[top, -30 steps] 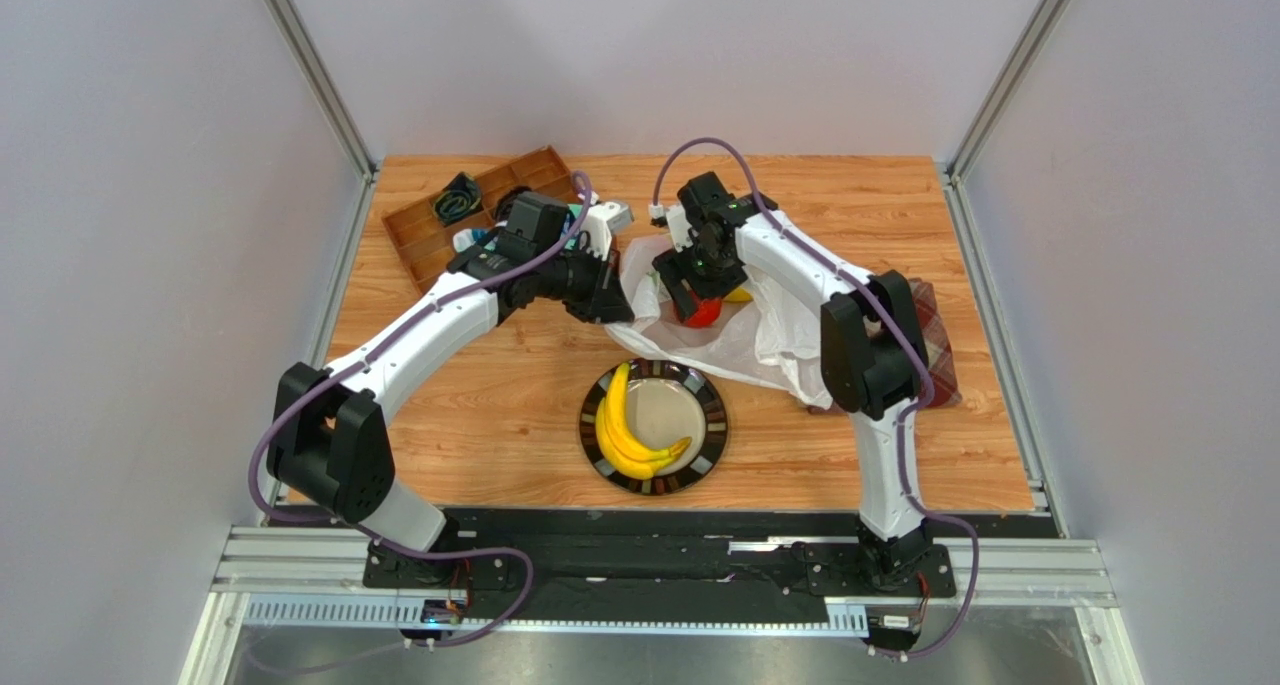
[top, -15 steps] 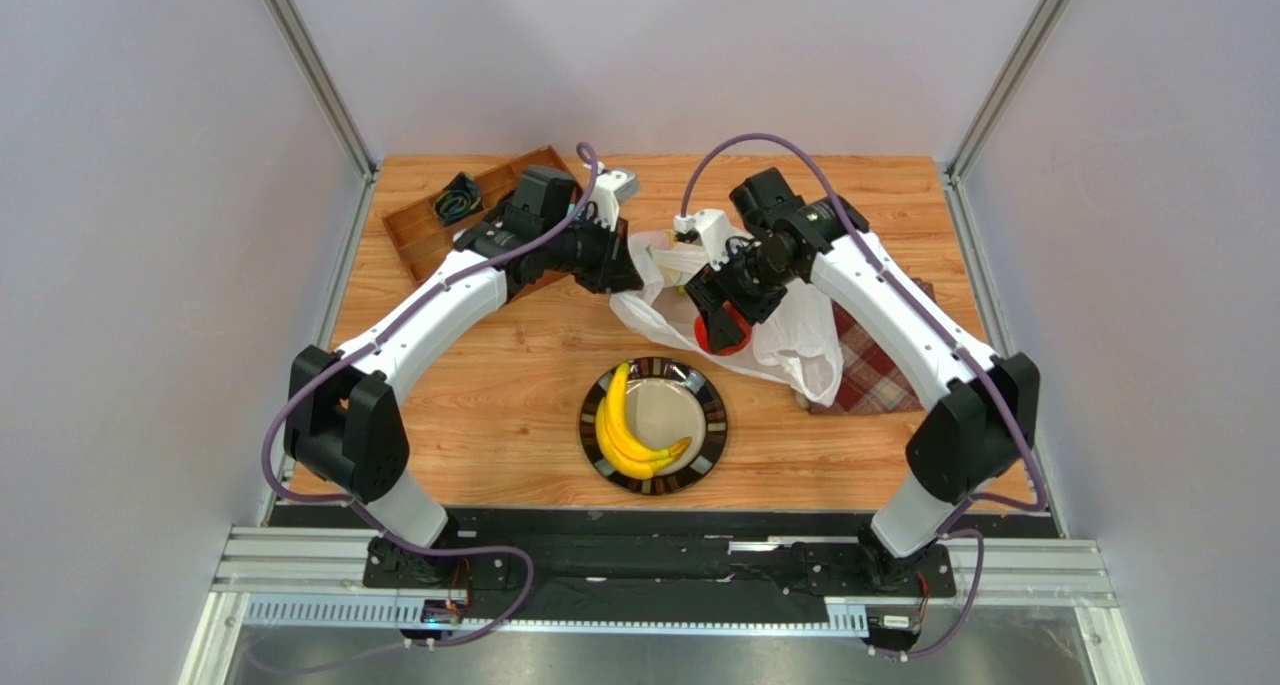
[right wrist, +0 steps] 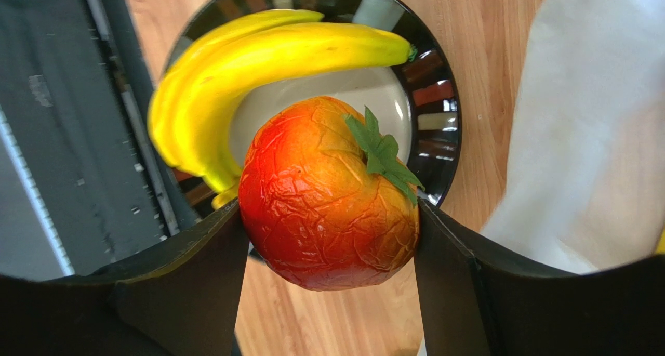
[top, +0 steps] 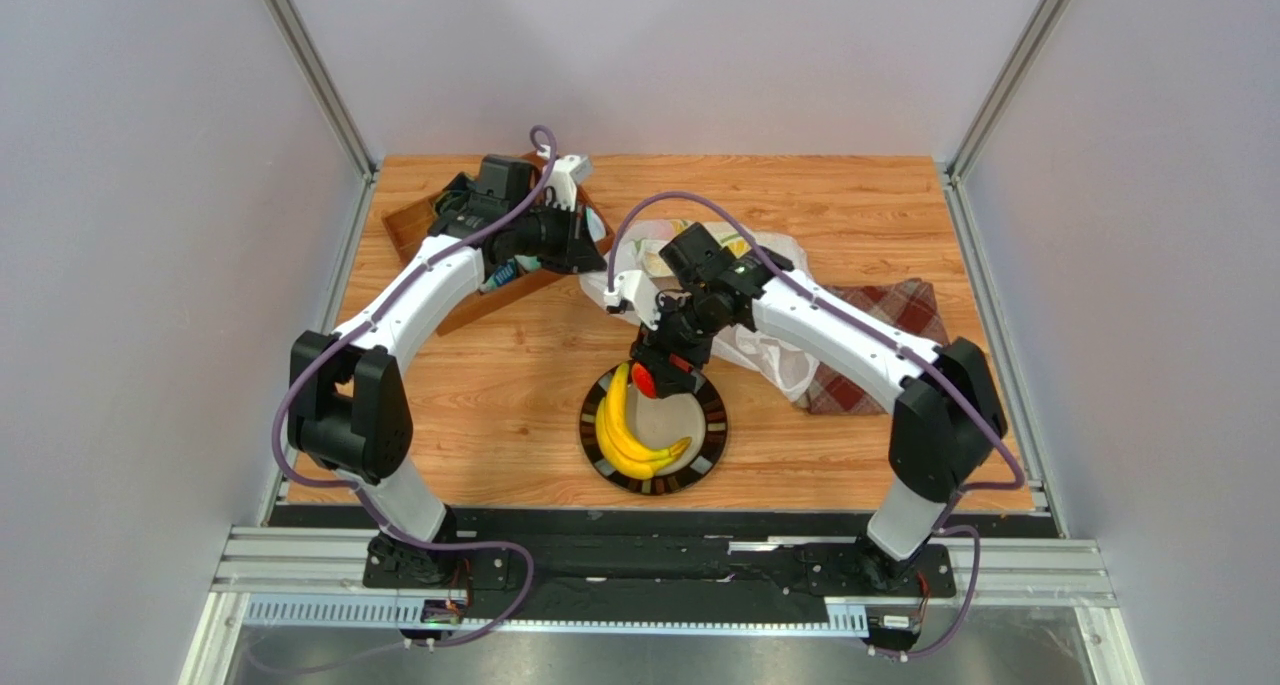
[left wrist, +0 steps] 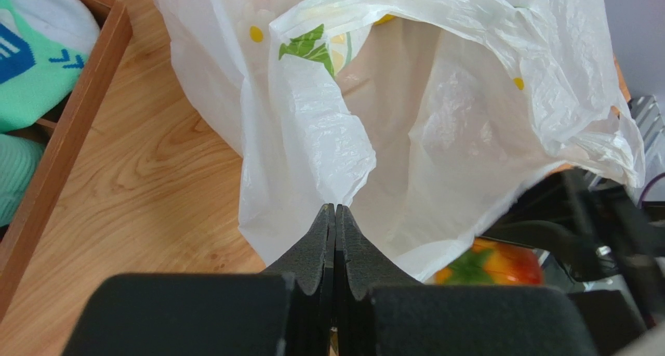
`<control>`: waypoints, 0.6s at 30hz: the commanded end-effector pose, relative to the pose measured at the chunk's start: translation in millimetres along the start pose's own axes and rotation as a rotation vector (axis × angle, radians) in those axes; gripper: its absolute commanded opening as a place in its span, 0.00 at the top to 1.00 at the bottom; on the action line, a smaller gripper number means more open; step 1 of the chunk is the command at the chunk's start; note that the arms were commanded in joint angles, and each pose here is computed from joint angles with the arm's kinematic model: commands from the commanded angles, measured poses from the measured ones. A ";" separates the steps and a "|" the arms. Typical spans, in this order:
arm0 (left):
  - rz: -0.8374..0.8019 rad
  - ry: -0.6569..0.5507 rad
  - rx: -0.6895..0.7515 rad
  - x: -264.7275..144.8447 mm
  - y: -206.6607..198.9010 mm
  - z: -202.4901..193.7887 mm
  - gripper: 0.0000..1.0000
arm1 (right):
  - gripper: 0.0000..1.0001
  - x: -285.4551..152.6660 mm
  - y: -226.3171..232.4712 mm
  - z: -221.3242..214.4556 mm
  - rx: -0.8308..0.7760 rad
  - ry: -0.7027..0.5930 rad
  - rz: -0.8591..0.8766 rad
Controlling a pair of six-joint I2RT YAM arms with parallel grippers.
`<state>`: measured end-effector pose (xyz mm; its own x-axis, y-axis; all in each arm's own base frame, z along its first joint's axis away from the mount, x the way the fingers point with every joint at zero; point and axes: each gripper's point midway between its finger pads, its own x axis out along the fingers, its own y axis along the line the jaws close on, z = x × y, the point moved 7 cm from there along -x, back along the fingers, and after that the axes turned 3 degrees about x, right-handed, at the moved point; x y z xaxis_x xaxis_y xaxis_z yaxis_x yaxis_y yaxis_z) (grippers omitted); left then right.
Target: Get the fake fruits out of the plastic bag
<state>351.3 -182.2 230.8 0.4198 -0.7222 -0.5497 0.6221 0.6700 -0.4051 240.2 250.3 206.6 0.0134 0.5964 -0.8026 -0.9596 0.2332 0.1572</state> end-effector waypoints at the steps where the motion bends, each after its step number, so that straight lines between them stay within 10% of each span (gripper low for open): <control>1: -0.058 -0.082 0.057 -13.9 -22.6 20.4 1.00 | 0.41 26.8 -19.6 12.5 -0.053 -0.017 -0.099; 7: -0.047 -0.078 0.058 -17.3 -23.2 13.7 1.00 | 0.38 62.3 -24.8 -2.7 -0.005 0.079 -0.049; 11: -0.048 -0.074 0.051 -17.2 -23.4 12.1 1.00 | 0.00 61.9 -14.2 4.9 0.014 0.052 0.029; 18: -0.047 -0.052 0.043 -10.2 -17.9 3.1 1.00 | 0.00 -26.7 3.2 17.7 -0.072 -0.069 -0.045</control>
<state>341.1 -187.2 240.5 0.4143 -0.7459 -0.5216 0.6506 0.6434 -0.4033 247.2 267.9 155.6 -0.0380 0.5138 -0.8571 -0.9521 0.2418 0.1872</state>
